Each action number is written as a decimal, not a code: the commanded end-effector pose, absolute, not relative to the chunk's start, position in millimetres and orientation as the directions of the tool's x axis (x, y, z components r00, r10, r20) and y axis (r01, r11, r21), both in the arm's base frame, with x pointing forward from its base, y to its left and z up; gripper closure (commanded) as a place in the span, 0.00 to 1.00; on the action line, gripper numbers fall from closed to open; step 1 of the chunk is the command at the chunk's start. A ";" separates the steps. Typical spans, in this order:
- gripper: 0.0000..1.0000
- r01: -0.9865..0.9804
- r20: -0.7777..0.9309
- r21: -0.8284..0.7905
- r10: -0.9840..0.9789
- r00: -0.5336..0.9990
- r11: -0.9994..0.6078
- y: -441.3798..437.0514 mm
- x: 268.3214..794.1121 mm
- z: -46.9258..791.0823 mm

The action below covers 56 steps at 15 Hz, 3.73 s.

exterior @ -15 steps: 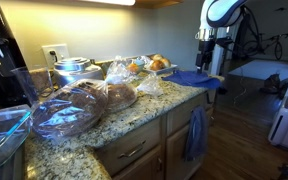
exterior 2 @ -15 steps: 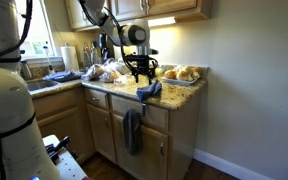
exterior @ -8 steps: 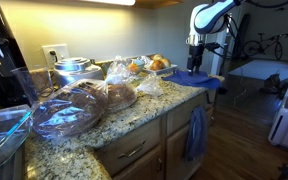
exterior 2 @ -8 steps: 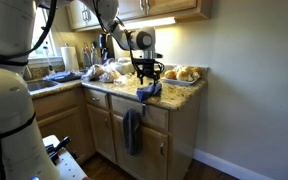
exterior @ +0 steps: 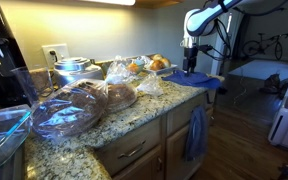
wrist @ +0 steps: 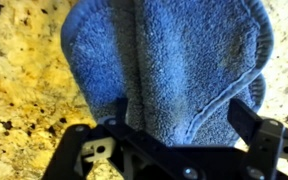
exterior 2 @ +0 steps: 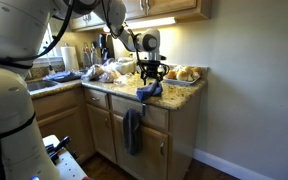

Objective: Pick up the blue towel from the countertop and hang it on the bottom cabinet.

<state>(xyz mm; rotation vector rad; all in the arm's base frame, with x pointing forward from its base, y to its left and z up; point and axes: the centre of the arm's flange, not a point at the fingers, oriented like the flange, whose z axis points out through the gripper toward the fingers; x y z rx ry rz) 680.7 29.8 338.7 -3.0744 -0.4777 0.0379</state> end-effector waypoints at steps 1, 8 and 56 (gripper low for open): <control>0.00 0.328 -0.046 -0.057 0.331 0.943 -0.943 22.3 704.9 333.8; 0.00 0.360 -0.059 -0.067 0.363 0.930 -0.931 21.8 718.0 332.0; 0.90 0.304 -0.226 -0.204 0.347 0.910 -0.931 36.2 578.4 401.3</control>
